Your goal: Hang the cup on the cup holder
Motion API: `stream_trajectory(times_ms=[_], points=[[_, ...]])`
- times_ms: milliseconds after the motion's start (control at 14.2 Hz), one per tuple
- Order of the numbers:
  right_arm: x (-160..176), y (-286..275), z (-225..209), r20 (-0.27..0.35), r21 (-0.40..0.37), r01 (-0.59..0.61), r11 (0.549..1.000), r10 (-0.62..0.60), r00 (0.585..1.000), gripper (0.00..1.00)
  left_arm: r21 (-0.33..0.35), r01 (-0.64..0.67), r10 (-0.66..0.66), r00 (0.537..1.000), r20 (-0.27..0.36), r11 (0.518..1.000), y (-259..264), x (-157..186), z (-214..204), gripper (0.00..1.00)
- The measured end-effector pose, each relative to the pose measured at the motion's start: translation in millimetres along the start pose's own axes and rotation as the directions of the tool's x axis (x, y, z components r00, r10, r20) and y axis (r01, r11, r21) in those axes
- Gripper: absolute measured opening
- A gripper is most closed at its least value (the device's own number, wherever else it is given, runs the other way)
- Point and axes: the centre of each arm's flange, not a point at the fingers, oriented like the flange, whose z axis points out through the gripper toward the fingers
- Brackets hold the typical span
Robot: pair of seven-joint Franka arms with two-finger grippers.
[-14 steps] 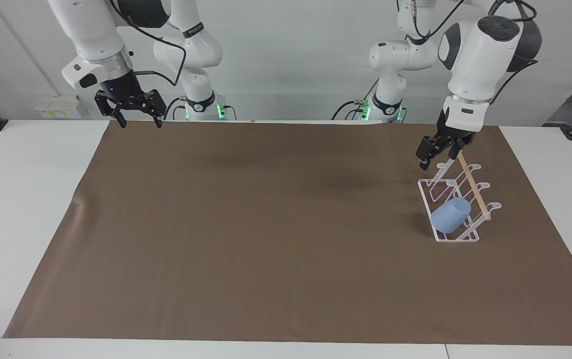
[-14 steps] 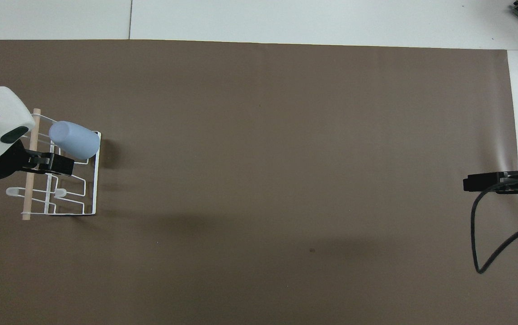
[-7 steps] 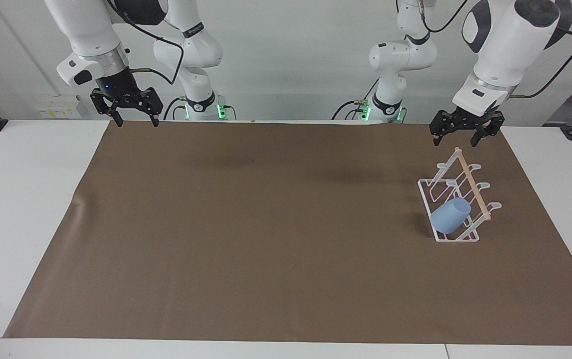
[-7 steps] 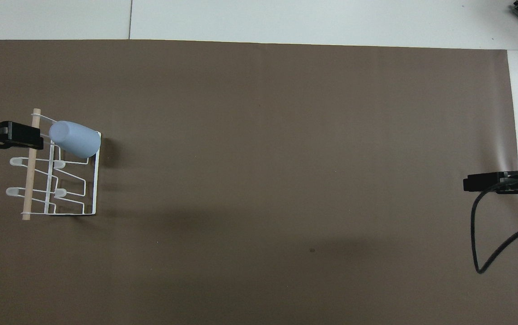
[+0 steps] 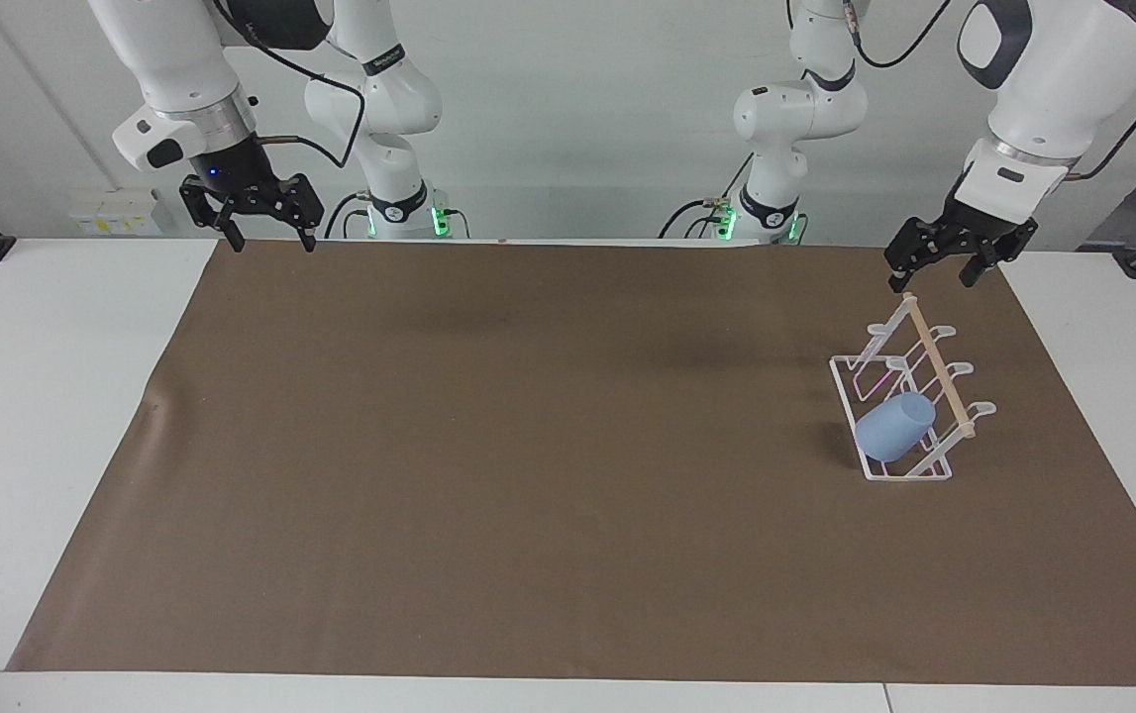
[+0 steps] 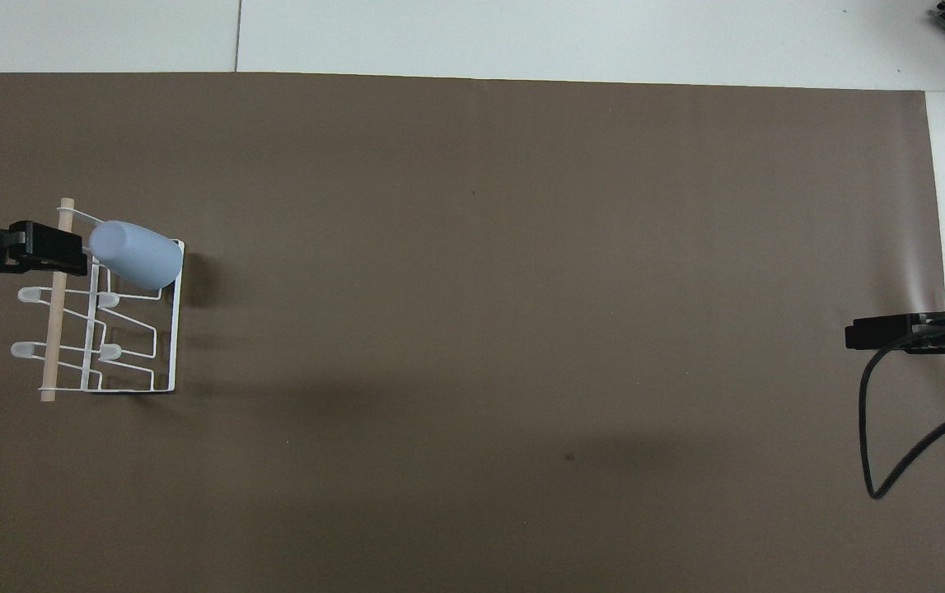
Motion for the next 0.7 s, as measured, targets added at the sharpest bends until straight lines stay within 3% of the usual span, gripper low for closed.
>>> stream_trajectory(times_ms=[704], points=[[0.0, 0.0, 0.0, 0.0, 0.0, 0.0, 1.0, 0.0, 1.0, 1.0, -0.002, -0.06, 0.06, 0.998, 0.033, 0.998, -11.2, -5.8, -2.6, 1.0]])
